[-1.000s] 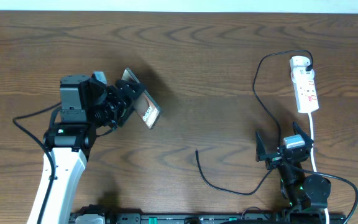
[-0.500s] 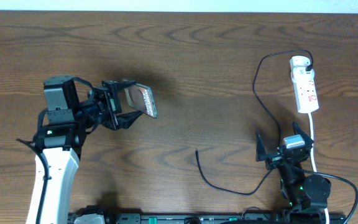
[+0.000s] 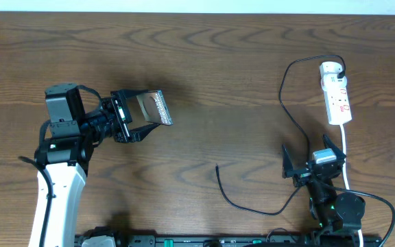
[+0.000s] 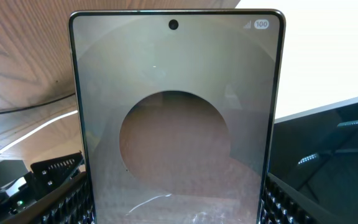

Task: Plug charger to phone and switch on socket
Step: 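Lift the phone with the left gripper and tilt it upright, then move the right gripper toward the loose black cable end, then lower the right gripper and close on the cable's connector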

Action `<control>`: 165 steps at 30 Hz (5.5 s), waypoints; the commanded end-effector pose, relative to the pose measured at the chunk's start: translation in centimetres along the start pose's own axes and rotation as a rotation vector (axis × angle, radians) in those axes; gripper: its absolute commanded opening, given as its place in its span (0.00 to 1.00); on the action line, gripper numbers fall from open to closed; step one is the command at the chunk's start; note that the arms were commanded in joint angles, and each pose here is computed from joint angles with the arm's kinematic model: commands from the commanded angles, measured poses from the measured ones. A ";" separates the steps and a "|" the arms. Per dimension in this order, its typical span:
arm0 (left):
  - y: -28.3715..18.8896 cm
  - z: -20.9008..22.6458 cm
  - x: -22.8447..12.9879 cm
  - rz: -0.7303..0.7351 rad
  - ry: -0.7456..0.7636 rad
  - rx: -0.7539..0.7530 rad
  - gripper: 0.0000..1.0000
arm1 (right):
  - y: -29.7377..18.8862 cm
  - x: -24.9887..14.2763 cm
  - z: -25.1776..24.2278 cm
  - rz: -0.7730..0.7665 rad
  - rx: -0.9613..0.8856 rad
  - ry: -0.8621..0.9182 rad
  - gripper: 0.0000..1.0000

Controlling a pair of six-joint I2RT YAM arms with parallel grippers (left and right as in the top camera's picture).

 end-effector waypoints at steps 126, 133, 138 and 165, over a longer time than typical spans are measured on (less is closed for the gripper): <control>-4.6 3.0 10.2 -0.686 0.609 0.283 0.07 | 5.3 -6.5 21.1 1.457 0.210 0.177 0.72; -4.6 3.0 10.2 -0.686 0.605 0.282 0.07 | 4.1 -7.6 22.1 1.463 0.199 0.183 0.72; -4.6 3.0 10.2 -0.686 0.606 0.282 0.07 | 3.2 -8.8 22.2 1.478 0.192 0.186 0.71; -4.6 3.0 10.2 -0.686 0.606 0.282 0.07 | 2.5 -8.9 22.6 1.501 0.193 0.211 0.29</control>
Point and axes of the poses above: each gripper's point midway between its finger pads, its own y axis out along the fingers, its own z axis along the line the jaws close on, x = y × z, the point moved 2 cm from there along -y, back along the fingers, and after that the axes turned 9 degrees about -y, right-handed, at the moved point
